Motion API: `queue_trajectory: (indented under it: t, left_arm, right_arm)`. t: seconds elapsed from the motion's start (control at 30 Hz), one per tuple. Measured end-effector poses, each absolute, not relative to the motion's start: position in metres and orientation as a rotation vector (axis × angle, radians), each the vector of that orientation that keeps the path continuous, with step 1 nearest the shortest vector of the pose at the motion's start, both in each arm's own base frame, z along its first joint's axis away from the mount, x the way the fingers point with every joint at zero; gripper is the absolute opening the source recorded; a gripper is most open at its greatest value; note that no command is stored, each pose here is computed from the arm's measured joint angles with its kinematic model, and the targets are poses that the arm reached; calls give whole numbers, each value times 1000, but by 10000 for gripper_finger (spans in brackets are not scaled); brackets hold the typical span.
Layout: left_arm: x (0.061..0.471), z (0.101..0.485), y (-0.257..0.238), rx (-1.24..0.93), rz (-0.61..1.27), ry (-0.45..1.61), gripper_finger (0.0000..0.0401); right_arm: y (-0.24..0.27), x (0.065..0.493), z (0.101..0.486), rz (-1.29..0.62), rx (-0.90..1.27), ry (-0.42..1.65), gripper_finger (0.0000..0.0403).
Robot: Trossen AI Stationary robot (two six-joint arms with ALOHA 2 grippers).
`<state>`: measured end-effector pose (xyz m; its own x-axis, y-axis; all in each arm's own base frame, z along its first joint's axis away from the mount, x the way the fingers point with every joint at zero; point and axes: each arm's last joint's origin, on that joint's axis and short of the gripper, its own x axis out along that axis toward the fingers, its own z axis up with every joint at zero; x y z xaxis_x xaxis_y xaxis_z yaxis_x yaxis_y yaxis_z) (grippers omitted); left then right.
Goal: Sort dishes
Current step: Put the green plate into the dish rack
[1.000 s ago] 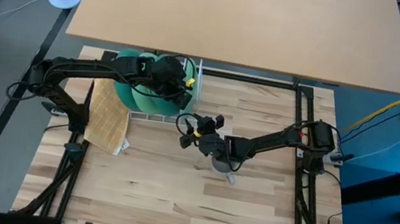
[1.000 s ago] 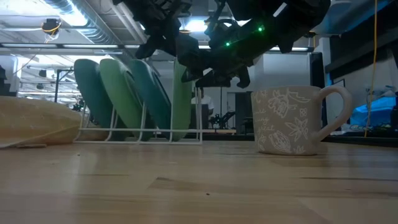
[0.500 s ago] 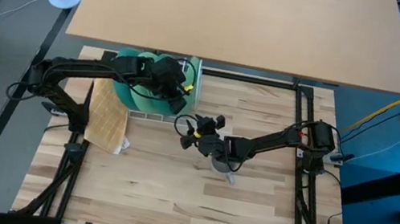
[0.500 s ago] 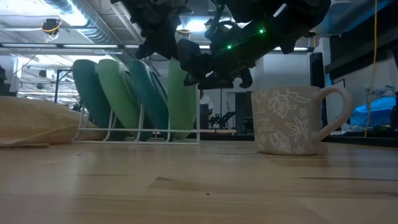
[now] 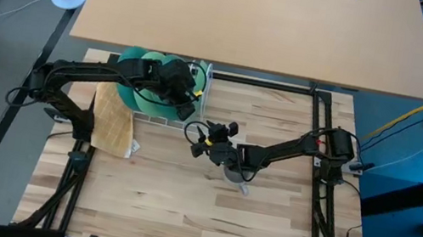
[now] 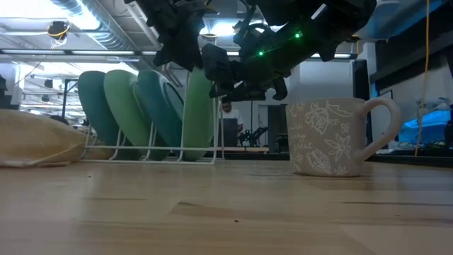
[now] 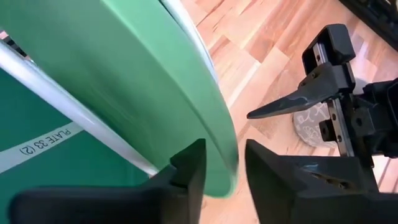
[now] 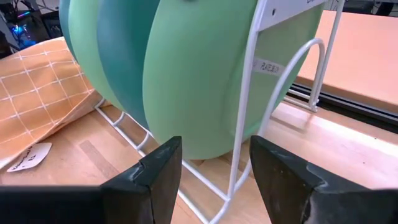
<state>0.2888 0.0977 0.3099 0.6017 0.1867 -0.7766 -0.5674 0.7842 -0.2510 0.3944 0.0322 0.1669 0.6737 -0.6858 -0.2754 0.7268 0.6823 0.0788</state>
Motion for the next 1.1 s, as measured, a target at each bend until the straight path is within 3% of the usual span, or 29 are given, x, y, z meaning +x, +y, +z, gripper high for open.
queue_trajectory:
  t: [0.17,0.4,0.6,0.77,1.1]
  left_arm:
    - [284,313,98,-496,445,819,129]
    - [262,335,100,-515,474,747,124]
    - [248,366,95,-463,442,547,120]
    - [263,375,87,-275,340,450,120]
    - [287,347,92,87,265,627,117]
  right_arm:
    - [32,394,167,-800,185,233,195]
    - [32,394,167,-810,137,246,195]
    - [32,394,168,-809,140,241,195]
    - [32,394,168,-806,119,248,195]
    - [39,389,186,-789,19,257,195]
